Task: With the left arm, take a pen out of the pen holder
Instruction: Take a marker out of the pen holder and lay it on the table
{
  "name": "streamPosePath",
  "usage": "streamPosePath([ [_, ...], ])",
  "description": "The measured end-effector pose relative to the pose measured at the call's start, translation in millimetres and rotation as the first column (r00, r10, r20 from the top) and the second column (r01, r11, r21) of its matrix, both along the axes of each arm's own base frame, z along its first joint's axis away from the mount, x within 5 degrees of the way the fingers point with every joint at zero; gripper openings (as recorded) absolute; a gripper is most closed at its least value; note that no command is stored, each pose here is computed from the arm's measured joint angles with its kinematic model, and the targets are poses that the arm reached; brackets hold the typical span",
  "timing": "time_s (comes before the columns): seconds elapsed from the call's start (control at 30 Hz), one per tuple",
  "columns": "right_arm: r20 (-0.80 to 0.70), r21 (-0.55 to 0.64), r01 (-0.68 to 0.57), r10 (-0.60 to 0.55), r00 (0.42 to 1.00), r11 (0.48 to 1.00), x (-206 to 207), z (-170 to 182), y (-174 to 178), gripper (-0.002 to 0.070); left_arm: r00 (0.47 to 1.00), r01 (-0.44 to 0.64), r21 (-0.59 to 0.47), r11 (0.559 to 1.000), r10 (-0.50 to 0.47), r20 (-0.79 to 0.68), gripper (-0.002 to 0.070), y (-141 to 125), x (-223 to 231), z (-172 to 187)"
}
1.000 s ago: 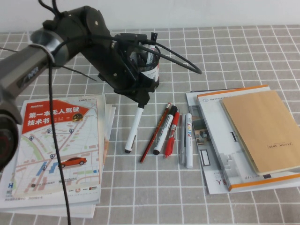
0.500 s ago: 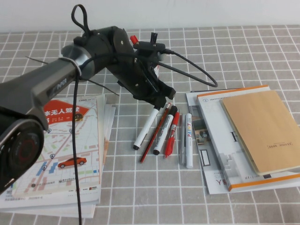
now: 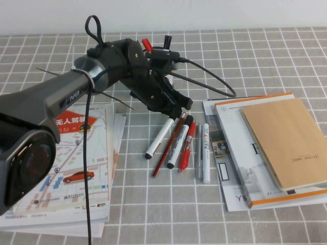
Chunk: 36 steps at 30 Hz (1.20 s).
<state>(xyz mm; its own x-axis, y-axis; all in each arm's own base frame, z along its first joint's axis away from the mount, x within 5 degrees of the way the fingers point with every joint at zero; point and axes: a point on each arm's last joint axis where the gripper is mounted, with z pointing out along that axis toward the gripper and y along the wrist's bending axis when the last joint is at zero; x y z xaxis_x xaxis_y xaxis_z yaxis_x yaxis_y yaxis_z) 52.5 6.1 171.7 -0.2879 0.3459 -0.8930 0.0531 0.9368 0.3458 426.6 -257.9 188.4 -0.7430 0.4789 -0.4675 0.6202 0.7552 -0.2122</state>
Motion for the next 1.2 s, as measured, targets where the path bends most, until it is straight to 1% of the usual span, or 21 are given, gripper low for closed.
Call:
streamPosePath([
  [0.23,0.0,0.0,0.0,0.0,1.0,1.0,0.0,0.0,0.0,-0.0013,1.0,-0.016,-0.01,1.0,0.016,0.008,0.0106,-0.5,1.5,-0.2],
  [0.27,0.0,0.0,0.0,0.0,1.0,1.0,0.0,0.0,0.0,-0.0013,1.0,-0.017,-0.011,1.0,0.017,0.01,0.012,-0.6,1.7,-0.1],
  [0.33,0.0,0.0,0.0,0.0,1.0,1.0,0.0,0.0,0.0,-0.0013,1.0,-0.02,-0.014,1.0,0.02,0.016,0.017,-0.7,2.3,0.2],
  [0.4,0.0,0.0,0.0,0.0,1.0,1.0,0.0,0.0,0.0,-0.0013,1.0,-0.022,-0.017,1.0,0.023,0.017,0.025,-0.9,2.4,0.3],
  [0.47,0.0,0.0,0.0,0.0,1.0,1.0,0.0,0.0,0.0,-0.0012,1.0,-0.027,-0.02,0.999,0.027,0.013,0.0308,-1.0,2.4,0.4],
  [0.53,0.0,0.0,0.0,0.0,1.0,1.0,0.0,0.0,0.0,-0.0013,1.0,-0.024,-0.016,1.0,0.024,0.002,0.0332,-0.8,1.4,-0.1],
  [0.6,0.0,0.0,0.0,0.0,1.0,1.0,0.0,0.0,0.0,-0.0013,1.0,-0.014,-0.002,1.0,0.014,-0.018,0.0337,0.0,-0.6,-1.1],
  [0.63,0.0,0.0,0.0,0.0,1.0,1.0,0.0,0.0,0.0,-0.0013,1.0,-0.005,0.01,1.0,0.005,-0.026,0.0328,1.1,-2.1,0.2],
  [0.67,0.0,0.0,0.0,0.0,1.0,1.0,0.0,0.0,0.0,-0.0013,1.0,0.004,0.022,1.0,-0.004,-0.027,0.0302,2.5,-3.8,3.9],
  [0.7,0.0,0.0,0.0,0.0,1.0,1.0,0.0,0.0,0.0,-0.0013,1.0,0.013,0.037,0.999,-0.013,-0.025,0.0258,4.3,-5.5,8.5],
  [0.73,0.0,0.0,0.0,0.0,1.0,1.0,0.0,0.0,0.0,-0.0013,1.0,0.022,0.055,0.998,-0.021,-0.015,0.0196,6.4,-6.7,13.6],
  [0.77,0.0,0.0,0.0,0.0,1.0,1.0,0.0,0.0,0.0,-0.0013,1.0,0.029,0.069,0.997,-0.029,0.005,0.0128,9.0,-8.3,22.7],
  [0.8,0.0,0.0,0.0,0.0,1.0,1.0,0.0,0.0,0.0,-0.0013,0.999,0.033,0.079,0.996,-0.036,0.031,0.0084,11.7,-10.3,34.4],
  [0.87,0.0,0.0,0.0,0.0,1.0,1.0,0.0,0.0,0.0,-0.0013,0.995,0.035,0.088,0.996,-0.043,0.093,0.0039,17.1,-15.1,60.5],
  [1.0,0.0,0.0,0.0,0.0,1.0,1.0,0.0,0.0,0.0,-0.0013,0.97,0.028,0.062,0.998,-0.042,0.241,0.0009,31.6,-35.6,128.6],
  [1.07,0.0,0.0,0.0,0.0,1.0,1.0,0.0,0.0,0.0,-0.0013,0.955,0.025,0.038,0.999,-0.036,0.294,0.0004,39.5,-49.7,154.9],
  [1.13,0.0,0.0,0.0,0.0,1.0,1.0,0.0,0.0,0.0,-0.0013,0.942,0.02,0.012,1.0,-0.023,0.334,0.0003,48.2,-66.0,173.9],
  [1.2,0.0,0.0,0.0,0.0,1.0,1.0,0.0,0.0,0.0,-0.0013,0.93,0.014,-0.02,1.0,-0.005,0.367,0.0003,57.8,-86.5,185.2],
])
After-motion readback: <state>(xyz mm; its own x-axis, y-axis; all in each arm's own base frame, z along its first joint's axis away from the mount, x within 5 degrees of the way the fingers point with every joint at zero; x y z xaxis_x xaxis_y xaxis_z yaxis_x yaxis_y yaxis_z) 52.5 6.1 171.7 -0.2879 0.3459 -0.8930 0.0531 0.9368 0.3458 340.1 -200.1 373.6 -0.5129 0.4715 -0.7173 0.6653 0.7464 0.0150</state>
